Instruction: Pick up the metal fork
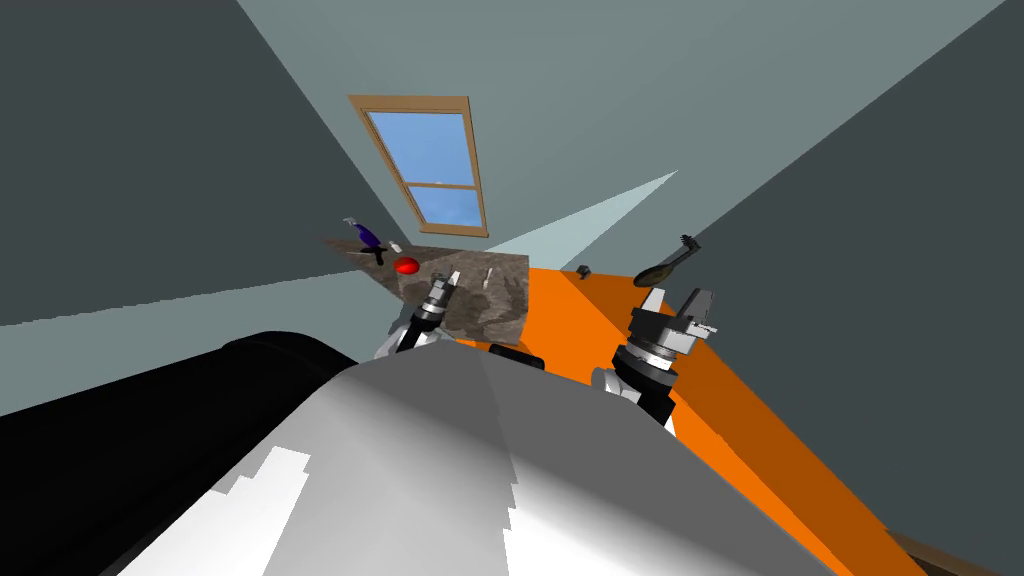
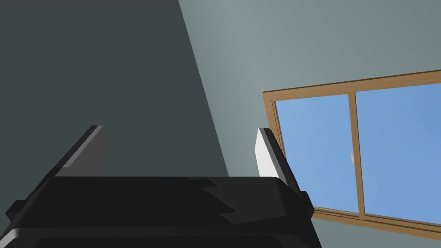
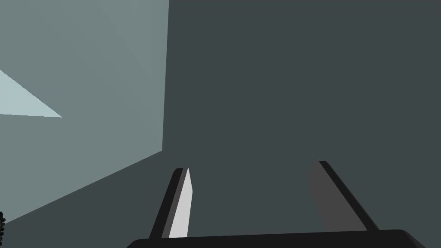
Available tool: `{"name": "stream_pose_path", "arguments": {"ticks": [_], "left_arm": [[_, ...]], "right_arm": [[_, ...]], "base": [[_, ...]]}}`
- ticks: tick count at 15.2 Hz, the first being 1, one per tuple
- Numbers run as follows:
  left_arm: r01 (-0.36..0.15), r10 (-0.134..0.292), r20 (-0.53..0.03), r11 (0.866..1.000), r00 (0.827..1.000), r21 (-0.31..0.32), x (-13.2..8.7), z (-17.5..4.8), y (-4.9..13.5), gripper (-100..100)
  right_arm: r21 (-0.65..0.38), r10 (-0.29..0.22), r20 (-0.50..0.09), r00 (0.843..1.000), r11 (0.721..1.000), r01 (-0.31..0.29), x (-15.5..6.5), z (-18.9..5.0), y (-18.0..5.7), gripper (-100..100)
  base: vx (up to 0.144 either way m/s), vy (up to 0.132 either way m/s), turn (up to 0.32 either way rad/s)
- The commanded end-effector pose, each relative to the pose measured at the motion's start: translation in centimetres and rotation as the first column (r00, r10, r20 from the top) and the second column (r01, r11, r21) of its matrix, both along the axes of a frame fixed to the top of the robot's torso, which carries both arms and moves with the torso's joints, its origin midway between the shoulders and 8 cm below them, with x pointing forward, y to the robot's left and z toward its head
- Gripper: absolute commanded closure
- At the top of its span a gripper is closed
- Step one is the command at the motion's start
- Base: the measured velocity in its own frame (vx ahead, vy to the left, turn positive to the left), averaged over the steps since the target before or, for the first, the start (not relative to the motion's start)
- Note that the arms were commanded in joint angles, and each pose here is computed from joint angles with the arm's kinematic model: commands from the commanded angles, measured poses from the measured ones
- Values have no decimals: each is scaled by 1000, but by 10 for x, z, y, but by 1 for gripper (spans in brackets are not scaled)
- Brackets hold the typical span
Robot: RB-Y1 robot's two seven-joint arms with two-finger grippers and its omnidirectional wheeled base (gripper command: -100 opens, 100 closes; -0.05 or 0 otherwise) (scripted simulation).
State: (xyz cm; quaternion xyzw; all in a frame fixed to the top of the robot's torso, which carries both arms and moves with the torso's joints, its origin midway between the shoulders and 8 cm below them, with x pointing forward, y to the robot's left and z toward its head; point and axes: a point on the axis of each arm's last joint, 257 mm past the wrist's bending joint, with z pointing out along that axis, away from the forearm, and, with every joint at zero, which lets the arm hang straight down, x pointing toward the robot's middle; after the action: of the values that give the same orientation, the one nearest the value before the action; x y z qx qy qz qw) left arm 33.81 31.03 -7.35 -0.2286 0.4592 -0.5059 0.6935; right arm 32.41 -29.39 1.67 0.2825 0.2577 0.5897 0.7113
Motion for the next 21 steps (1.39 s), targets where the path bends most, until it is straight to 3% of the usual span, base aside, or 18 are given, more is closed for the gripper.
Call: {"name": "stream_pose_path", "arguments": {"ticks": [1, 4, 7, 9, 10, 11, 12, 14, 15, 16, 17, 18, 19, 20, 21], "left_arm": [[15, -12, -53, 998, 999, 67, -4, -23, 6, -100], [32, -18, -114, 991, 993, 129, -6, -47, 16, -100], [68, -24, -197, 973, 980, 222, -15, -79, 31, -100], [74, -23, -215, 969, 976, 235, -15, -85, 35, -100], [100, -26, -256, 955, 966, 280, -21, -99, 43, -100], [101, -22, -268, 953, 963, 285, -21, -104, 46, -100], [128, -26, -302, 937, 953, 324, -28, -115, 53, -100], [131, -18, -322, 934, 947, 333, -29, -123, 59, -100], [164, -18, -365, 913, 931, 373, -37, -136, 69, -100], [165, -12, -375, 912, 927, 377, -38, -140, 73, -100], [197, -16, -408, 892, 913, 406, -46, -150, 79, -100], [202, -6, -427, 886, 904, 416, -47, -156, 87, -100], [236, -7, -460, 866, 888, 441, -56, -165, 94, -100], [240, 7, -481, 860, 877, 451, -59, -172, 104, -100], [240, 8, -481, 860, 876, 451, -59, -173, 104, -100]], "right_arm": [[0, 0, 0, 1000, 1000, 0, 0, 0, 0, 0], [0, 0, 0, 1000, 1000, 0, 0, 0, 0, 0], [0, 0, 0, 1000, 1000, 0, 0, 0, 0, 0], [0, 0, 0, 1000, 1000, 0, 0, 0, 0, 0], [0, 0, 0, 1000, 1000, 0, 0, 0, 0, 0], [0, 0, 0, 1000, 1000, 0, 0, 0, 0, 0], [0, 0, 0, 1000, 1000, 0, 0, 0, 0, 0], [0, 0, 0, 1000, 1000, 0, 0, 0, 0, 0], [0, 0, 0, 1000, 1000, 0, 0, 0, 0, 0], [0, 0, 0, 1000, 1000, 0, 0, 0, 0, 0], [0, 0, 0, 1000, 1000, 0, 0, 0, 0, 0], [0, 0, 0, 1000, 1000, 0, 0, 0, 0, 0], [0, 0, 0, 1000, 1000, 0, 0, 0, 0, 0], [0, 0, 0, 1000, 1000, 0, 0, 0, 0, 0], [0, 0, 0, 1000, 1000, 0, 0, 0, 0, 0]], "base": [[-13, -186, -30], [2, -186, -20], [17, -199, -22], [24, -149, -8], [50, -144, -24], [43, -152, -21], [43, -176, -31], [30, -142, -2], [36, -115, -20], [56, -130, -20], [84, -162, -32], [73, -159, -11], [81, -171, -22], [73, -162, -10], [50, -106, 9]]}}
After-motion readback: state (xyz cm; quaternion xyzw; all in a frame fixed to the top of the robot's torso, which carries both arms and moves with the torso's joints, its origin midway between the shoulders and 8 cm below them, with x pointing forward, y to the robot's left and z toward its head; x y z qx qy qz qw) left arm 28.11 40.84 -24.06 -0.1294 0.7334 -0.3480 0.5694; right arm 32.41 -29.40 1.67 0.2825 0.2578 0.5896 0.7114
